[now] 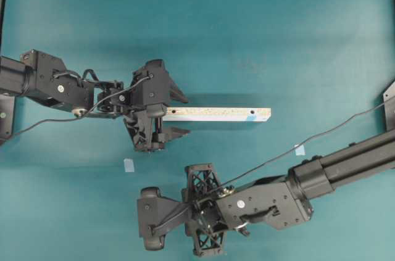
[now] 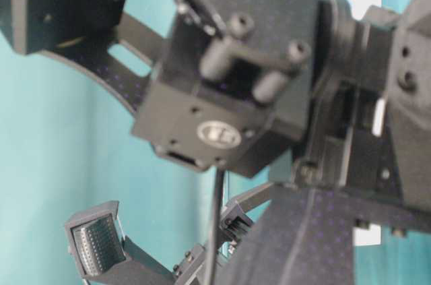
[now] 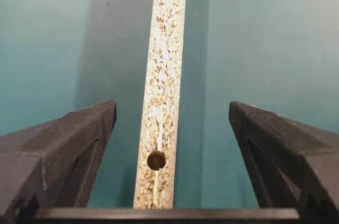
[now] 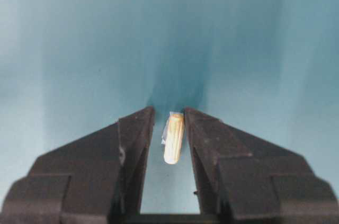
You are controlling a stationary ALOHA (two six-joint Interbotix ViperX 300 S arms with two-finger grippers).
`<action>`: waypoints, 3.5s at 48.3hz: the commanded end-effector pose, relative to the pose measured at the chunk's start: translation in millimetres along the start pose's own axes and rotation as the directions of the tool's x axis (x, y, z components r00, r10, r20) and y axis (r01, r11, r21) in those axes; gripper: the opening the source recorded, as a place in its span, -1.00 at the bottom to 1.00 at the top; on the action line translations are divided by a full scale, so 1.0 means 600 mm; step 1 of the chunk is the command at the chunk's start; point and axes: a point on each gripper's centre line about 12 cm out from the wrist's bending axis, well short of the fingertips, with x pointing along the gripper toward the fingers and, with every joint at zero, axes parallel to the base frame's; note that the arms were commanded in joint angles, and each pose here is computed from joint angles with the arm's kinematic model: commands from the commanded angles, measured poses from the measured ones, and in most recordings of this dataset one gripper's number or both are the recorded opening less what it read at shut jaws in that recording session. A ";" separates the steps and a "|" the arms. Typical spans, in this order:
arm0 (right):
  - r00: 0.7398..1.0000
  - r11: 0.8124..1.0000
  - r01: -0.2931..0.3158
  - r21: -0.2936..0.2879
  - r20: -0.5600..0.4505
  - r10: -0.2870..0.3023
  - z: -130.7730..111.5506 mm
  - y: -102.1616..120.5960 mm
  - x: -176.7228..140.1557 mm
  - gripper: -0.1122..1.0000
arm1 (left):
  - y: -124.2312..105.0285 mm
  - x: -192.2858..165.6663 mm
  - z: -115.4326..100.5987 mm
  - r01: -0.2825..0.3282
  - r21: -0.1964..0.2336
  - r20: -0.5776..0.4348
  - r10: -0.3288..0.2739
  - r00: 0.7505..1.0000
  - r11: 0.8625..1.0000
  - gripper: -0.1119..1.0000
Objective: Insert the rod into the hole on the wooden board.
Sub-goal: 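Close the right gripper on the wooden rod and lift it, then carry the rod with the right gripper over the board's right end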
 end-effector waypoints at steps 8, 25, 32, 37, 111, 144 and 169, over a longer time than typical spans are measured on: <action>0.998 1.000 -0.019 0.001 0.058 0.019 0.028 0.002 -0.022 -0.23 | -0.005 -0.003 0.019 0.008 -0.002 0.036 -0.008 0.999 1.000 1.00; 0.998 1.000 0.002 -0.009 0.059 -0.002 0.031 -0.009 -0.022 -0.23 | -0.011 -0.003 0.018 0.015 0.003 0.036 -0.015 0.999 1.000 1.00; 0.999 1.000 0.003 -0.007 0.054 -0.002 0.029 -0.008 -0.022 -0.23 | -0.011 -0.003 0.018 0.015 0.003 0.034 -0.015 0.999 1.000 1.00; 0.999 1.000 0.005 -0.011 0.046 -0.005 0.026 -0.005 -0.022 -0.22 | -0.011 -0.003 0.018 0.015 0.003 0.034 -0.015 0.999 1.000 1.00; 0.963 0.998 -0.047 -0.034 0.262 0.055 0.090 -0.006 -0.166 -0.64 | -0.011 -0.004 0.014 0.016 0.004 0.025 -0.016 1.000 1.000 1.00; 0.914 0.993 0.067 -0.096 0.406 -0.023 0.096 -0.061 -0.306 -0.64 | -0.008 0.004 0.001 0.011 0.015 -0.007 -0.011 1.000 1.000 0.91; 0.911 0.990 0.110 -0.086 0.406 -0.066 0.041 -0.102 -0.322 -0.64 | 0.009 0.030 0.017 -0.011 0.042 0.007 0.011 1.000 0.999 0.87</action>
